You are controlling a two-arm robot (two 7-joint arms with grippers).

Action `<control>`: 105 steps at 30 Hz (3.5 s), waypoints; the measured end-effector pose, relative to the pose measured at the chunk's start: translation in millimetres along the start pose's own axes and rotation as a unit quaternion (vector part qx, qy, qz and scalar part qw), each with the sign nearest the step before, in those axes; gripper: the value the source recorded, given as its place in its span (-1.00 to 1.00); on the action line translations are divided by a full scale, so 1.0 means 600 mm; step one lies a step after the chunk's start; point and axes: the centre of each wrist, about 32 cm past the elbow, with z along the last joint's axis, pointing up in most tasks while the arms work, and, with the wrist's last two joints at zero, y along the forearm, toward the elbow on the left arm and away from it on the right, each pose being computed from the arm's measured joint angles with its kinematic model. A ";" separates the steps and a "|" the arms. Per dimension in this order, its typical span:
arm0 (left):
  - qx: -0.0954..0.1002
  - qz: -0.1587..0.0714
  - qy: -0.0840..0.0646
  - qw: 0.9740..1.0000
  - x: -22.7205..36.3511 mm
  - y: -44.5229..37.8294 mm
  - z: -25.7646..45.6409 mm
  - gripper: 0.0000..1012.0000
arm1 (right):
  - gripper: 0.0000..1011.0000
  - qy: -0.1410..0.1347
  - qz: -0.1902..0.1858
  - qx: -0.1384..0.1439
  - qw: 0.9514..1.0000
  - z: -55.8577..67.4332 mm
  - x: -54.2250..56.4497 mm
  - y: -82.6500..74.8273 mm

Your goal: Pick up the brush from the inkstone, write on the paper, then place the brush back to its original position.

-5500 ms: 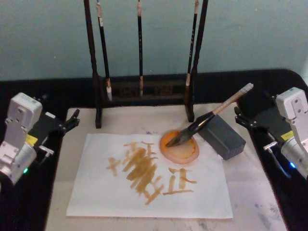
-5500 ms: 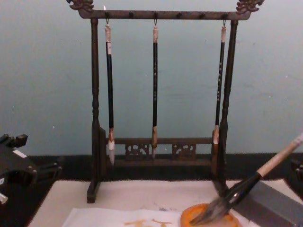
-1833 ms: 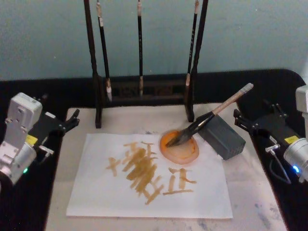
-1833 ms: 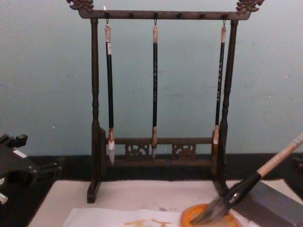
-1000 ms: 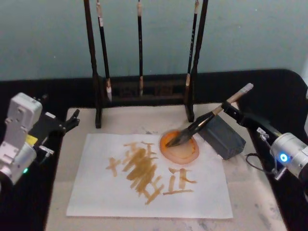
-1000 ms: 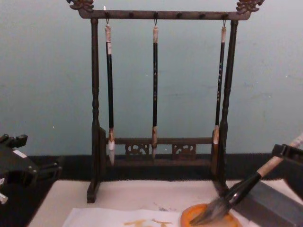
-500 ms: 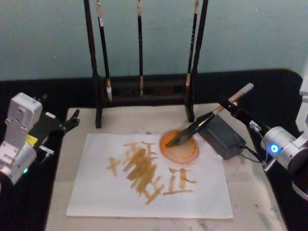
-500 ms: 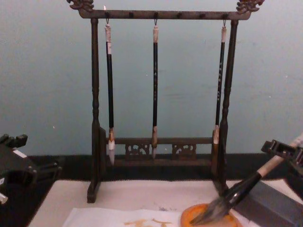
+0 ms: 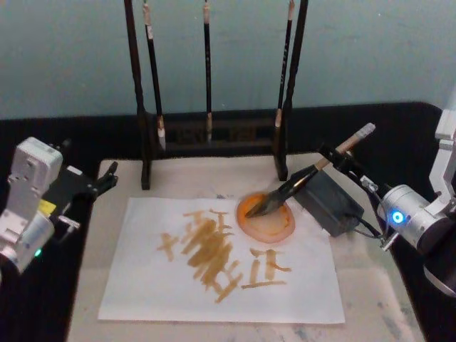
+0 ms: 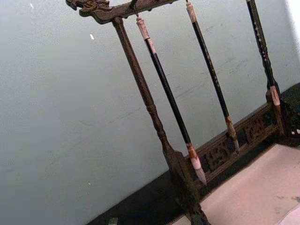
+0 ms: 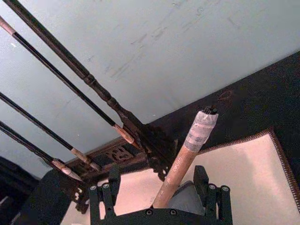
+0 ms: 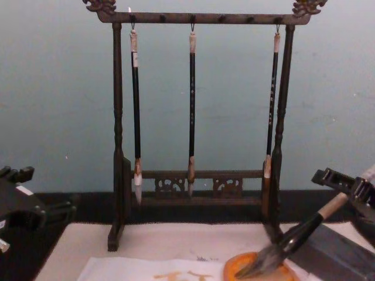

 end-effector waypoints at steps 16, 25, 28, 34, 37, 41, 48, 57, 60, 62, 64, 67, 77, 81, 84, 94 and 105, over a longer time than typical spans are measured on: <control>0.000 0.000 0.000 1.000 0.0000 0.000 0.000 1.00 | 0.98 0.003 0.001 0.003 1.000 -0.008 -0.001 -0.001; 0.000 0.000 0.000 1.000 0.0000 0.000 0.000 1.00 | 0.98 0.004 0.000 0.003 1.000 -0.008 -0.001 -0.001; 0.000 0.000 0.000 1.000 0.0000 0.000 0.000 1.00 | 0.94 0.005 -0.001 0.002 1.000 -0.007 -0.001 -0.001; 0.000 0.000 0.000 1.000 0.0000 0.000 0.000 1.00 | 0.66 0.005 -0.001 0.002 1.000 -0.007 -0.001 -0.001; 0.000 0.000 0.000 1.000 0.0000 0.000 0.000 1.00 | 0.55 0.005 -0.001 0.002 1.000 -0.008 -0.002 -0.001; 0.000 0.000 0.000 1.000 0.0000 0.000 0.000 1.00 | 0.24 0.005 -0.002 0.002 1.000 -0.007 -0.002 -0.001; 0.000 0.000 0.000 1.000 0.0000 0.000 0.000 1.00 | -0.17 0.005 -0.002 0.002 1.000 -0.007 -0.002 -0.001; 0.000 0.000 0.000 1.000 0.0000 0.000 0.000 1.00 | -0.65 0.005 -0.002 0.002 1.000 -0.007 -0.002 -0.001; 0.000 0.000 0.000 1.000 0.0000 0.000 0.000 1.00 | -0.65 0.005 -0.002 0.002 1.000 -0.007 -0.002 -0.001; 0.000 0.000 0.000 1.000 0.0000 0.000 0.000 1.00 | -0.65 0.005 -0.002 0.002 1.000 -0.007 -0.002 -0.001; 0.000 0.000 0.000 1.000 0.0000 0.000 0.000 1.00 | -0.65 0.005 -0.002 0.002 1.000 -0.007 -0.002 -0.001; 0.000 0.000 0.000 1.000 0.0000 0.000 0.000 1.00 | -0.65 0.005 -0.002 0.002 1.000 -0.007 -0.002 -0.001; 0.000 0.000 0.000 1.000 0.0000 0.000 0.000 1.00 | -0.65 0.005 -0.002 0.002 1.000 -0.007 -0.002 -0.001; 0.000 0.000 0.000 1.000 0.0000 0.000 0.000 1.00 | -0.65 -0.005 0.003 0.007 1.000 -0.007 -0.004 -0.003; 0.000 0.000 0.000 1.000 0.0000 0.000 0.000 1.00 | -0.65 -0.015 0.010 0.012 1.000 -0.006 -0.008 -0.005; 0.000 0.000 0.000 1.000 0.0000 0.000 0.000 1.00 | -0.65 -0.046 0.044 0.031 0.997 0.001 -0.023 -0.014; 0.000 0.000 0.000 1.000 0.0000 0.000 0.000 1.00 | -0.65 -0.126 0.091 0.048 0.987 0.009 -0.043 -0.031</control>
